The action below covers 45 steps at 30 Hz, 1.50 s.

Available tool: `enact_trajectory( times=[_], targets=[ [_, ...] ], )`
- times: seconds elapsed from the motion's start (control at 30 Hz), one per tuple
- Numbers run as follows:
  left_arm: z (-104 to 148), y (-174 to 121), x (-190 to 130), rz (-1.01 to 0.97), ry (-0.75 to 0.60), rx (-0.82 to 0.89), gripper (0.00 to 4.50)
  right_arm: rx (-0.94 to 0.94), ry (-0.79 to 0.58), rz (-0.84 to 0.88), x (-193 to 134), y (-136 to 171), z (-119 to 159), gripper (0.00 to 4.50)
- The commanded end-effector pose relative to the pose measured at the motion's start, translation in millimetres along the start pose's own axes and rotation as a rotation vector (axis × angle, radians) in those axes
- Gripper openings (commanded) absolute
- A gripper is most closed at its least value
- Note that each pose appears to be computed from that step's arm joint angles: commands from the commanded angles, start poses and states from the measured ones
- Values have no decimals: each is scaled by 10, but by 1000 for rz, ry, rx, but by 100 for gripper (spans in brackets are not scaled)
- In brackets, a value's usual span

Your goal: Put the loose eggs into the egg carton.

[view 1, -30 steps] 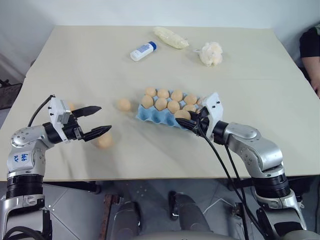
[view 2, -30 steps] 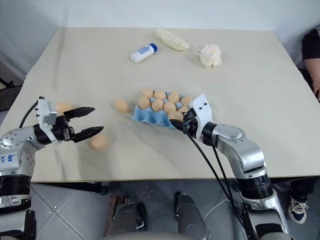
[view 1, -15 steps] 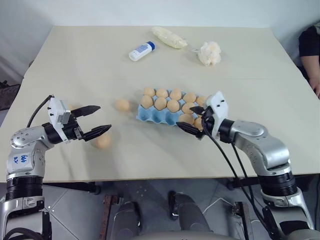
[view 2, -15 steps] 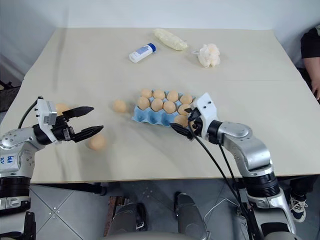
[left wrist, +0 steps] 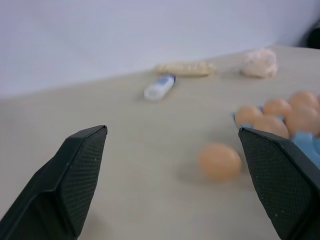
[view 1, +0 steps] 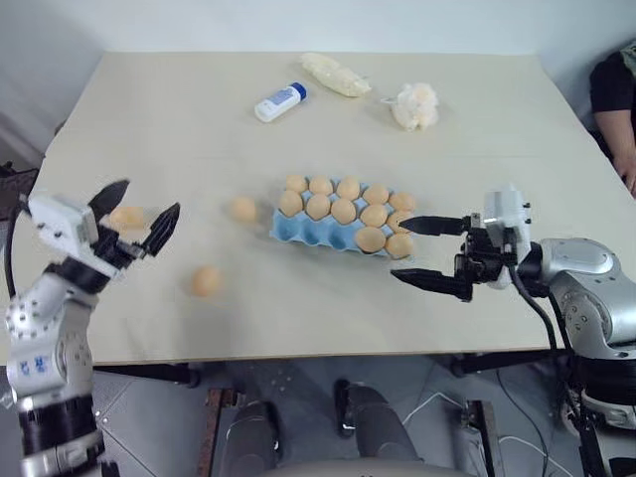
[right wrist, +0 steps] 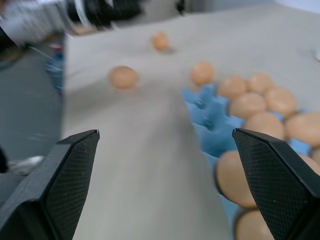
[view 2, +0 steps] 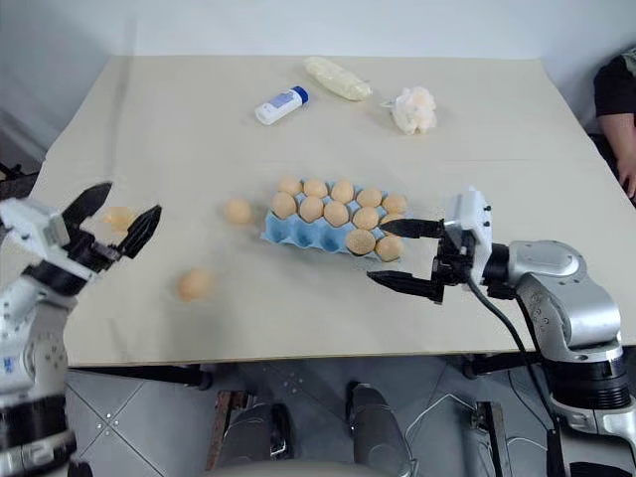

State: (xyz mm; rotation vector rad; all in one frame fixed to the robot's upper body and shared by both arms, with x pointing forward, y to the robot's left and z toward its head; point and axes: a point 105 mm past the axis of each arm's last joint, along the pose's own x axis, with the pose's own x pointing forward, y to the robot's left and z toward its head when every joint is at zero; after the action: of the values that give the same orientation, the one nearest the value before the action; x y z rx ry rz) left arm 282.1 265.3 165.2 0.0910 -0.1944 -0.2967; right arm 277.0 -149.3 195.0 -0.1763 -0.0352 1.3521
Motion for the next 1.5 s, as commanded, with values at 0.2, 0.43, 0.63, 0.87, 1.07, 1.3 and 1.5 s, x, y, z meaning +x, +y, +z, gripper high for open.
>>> enact_trajectory(
  times=[0.2, 0.43, 0.63, 0.87, 1.07, 1.3, 1.5],
  targets=[
    [127, -237, -265, 140, -22, 1, 450, -86, -16, 97, -119, -78, 27, 446],
    [47, -475, -489, 198, -44, -13, 450, -56, -25, 152, -107, -72, 13, 446],
    [-117, -493, -478, 270, -45, -28, 450, -61, -38, 161, -147, -94, 45, 446],
    [-247, -595, -267, 245, -16, -63, 450, -64, -40, 138, -95, -121, 61, 446],
    [-478, -675, -105, 190, 105, -88, 450, -60, -25, 94, -97, -119, 33, 446],
    [-535, -761, -59, 139, 162, -67, 450, -54, -16, 65, -123, -110, 14, 446],
    [-536, -839, -11, 107, 207, -34, 322, -58, -14, 46, -139, -127, 10, 450]
  ],
)
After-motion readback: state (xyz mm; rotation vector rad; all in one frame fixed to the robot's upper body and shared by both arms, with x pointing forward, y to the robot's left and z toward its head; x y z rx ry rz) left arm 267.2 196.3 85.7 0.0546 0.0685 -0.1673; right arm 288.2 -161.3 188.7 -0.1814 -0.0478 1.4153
